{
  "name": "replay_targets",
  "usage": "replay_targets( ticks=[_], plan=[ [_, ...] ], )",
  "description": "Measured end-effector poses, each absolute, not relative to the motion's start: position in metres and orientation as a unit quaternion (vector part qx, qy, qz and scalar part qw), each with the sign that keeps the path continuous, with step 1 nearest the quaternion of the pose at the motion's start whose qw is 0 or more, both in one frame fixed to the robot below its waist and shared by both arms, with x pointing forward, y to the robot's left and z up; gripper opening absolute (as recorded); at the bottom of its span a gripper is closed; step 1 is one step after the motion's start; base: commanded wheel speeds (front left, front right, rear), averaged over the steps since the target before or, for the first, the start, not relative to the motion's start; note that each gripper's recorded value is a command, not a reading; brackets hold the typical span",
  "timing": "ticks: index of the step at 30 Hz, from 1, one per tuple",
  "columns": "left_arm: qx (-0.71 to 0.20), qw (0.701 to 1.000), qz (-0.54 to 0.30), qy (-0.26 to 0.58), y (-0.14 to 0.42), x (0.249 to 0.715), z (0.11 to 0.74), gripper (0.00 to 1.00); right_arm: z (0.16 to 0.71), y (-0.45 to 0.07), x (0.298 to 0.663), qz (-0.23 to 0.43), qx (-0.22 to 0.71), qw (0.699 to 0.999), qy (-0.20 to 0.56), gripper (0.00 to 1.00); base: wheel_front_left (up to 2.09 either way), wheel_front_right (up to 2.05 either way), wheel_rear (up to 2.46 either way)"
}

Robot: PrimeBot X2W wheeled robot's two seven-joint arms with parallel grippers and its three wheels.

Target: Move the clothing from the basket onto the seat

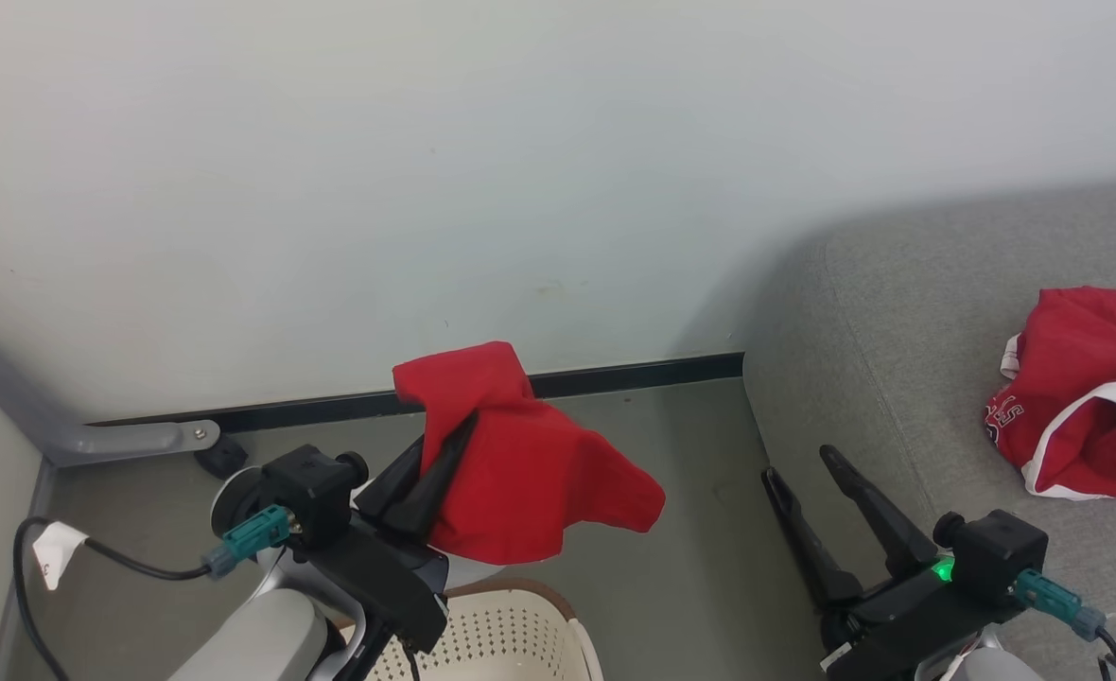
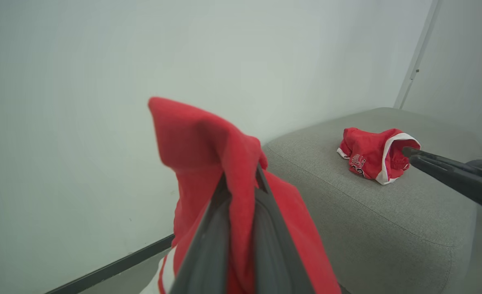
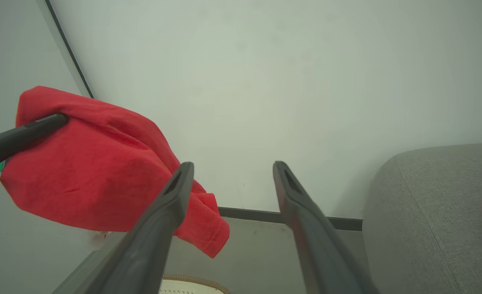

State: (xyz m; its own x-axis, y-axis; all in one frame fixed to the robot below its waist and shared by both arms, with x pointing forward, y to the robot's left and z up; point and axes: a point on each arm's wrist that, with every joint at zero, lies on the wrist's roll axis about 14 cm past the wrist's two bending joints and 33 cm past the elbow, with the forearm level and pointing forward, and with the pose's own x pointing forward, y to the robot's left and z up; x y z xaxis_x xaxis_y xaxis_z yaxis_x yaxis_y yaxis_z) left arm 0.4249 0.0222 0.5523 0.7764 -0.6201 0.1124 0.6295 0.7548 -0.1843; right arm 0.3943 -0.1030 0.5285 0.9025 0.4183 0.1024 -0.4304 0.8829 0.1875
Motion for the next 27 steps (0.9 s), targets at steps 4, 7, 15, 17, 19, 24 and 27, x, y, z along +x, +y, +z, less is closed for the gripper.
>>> replay_targets(
  ticks=[4,7,15,17,19,24,27],
  plan=[
    [-0.107,0.935,-0.337,-0.033,0.021,0.424,0.560,0.00,0.522,-0.094,0.390,0.239,0.091,0.967,-0.017,1.00,0.00,0.00,0.00],
    [-0.108,0.934,-0.339,-0.039,0.019,0.423,0.564,0.00,0.523,-0.087,0.392,0.258,0.073,0.963,-0.015,1.00,0.00,0.00,0.00],
    [-0.109,0.932,-0.343,-0.050,0.017,0.420,0.571,0.00,0.525,-0.072,0.402,0.297,0.025,0.955,-0.003,1.00,0.00,0.00,0.00],
    [-0.110,0.932,-0.343,-0.052,0.017,0.419,0.573,0.00,0.522,-0.067,0.404,0.309,0.008,0.951,0.007,1.00,0.00,0.00,0.00],
    [-0.112,0.930,-0.347,-0.057,0.015,0.418,0.577,0.00,0.517,-0.062,0.405,0.321,-0.004,0.947,0.019,1.00,0.00,0.00,0.00],
    [-0.111,0.929,-0.346,-0.067,0.015,0.420,0.586,0.00,0.502,-0.053,0.412,0.343,-0.038,0.937,0.052,1.00,0.00,0.00,0.00],
    [-0.113,0.930,-0.342,-0.066,0.018,0.419,0.585,0.00,0.497,-0.044,0.416,0.363,-0.067,0.927,0.064,1.00,0.00,0.00,0.00]
  ],
)
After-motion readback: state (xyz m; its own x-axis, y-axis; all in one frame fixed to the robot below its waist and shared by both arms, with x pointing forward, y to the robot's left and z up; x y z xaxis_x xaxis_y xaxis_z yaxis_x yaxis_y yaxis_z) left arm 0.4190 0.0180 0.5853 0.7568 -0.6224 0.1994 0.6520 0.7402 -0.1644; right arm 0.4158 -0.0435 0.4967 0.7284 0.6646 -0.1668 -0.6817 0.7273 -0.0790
